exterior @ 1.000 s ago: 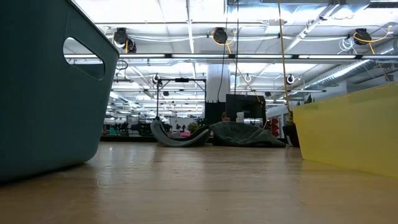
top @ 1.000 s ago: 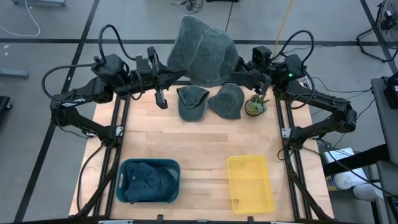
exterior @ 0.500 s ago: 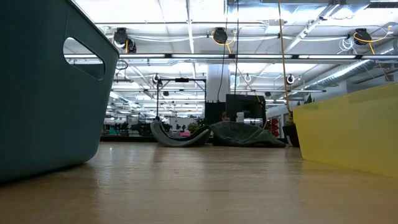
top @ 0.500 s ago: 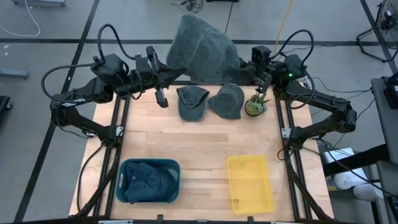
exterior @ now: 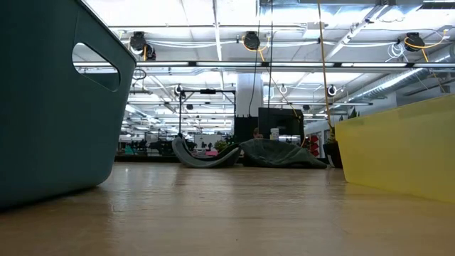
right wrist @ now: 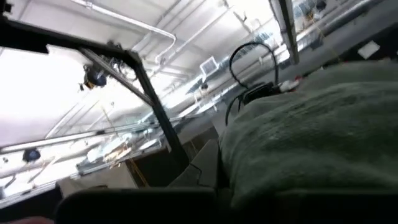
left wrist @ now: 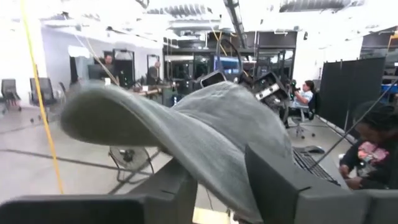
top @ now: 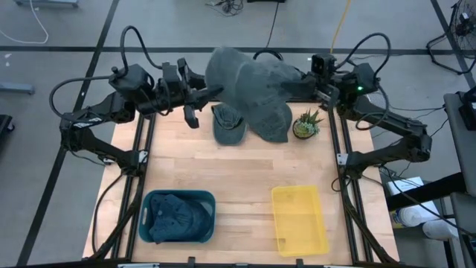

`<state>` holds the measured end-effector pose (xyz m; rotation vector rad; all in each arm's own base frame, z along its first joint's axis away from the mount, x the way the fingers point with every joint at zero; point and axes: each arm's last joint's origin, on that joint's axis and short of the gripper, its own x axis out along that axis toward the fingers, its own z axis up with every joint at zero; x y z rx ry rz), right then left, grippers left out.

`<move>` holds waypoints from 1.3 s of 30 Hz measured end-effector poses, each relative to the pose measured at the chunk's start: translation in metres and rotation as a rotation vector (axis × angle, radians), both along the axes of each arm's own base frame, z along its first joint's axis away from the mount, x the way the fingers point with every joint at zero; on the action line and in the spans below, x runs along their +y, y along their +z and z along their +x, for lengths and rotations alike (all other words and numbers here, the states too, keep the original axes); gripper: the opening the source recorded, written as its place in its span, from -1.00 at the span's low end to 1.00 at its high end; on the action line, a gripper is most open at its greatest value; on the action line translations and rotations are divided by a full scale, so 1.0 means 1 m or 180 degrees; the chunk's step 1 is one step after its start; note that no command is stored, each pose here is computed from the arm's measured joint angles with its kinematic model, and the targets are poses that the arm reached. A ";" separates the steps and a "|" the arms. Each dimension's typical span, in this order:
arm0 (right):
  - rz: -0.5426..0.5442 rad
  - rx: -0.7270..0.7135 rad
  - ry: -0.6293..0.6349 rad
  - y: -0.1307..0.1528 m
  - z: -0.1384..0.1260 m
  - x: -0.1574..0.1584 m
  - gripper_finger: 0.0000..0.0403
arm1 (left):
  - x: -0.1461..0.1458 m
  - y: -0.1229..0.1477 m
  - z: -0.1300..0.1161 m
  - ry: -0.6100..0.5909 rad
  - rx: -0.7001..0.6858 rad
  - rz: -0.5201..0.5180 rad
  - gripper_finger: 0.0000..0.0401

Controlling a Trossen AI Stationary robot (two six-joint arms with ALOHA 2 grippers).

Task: Pick & Place hat
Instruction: Put the left gray cap into the yellow bin

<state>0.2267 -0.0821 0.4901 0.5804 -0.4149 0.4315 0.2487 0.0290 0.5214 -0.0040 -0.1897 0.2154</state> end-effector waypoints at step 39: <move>0.0035 0.1315 0.1094 -0.005 -0.064 0.003 -1.00 | -0.002 -0.008 -0.003 -0.0265 0.0284 -0.0207 0.12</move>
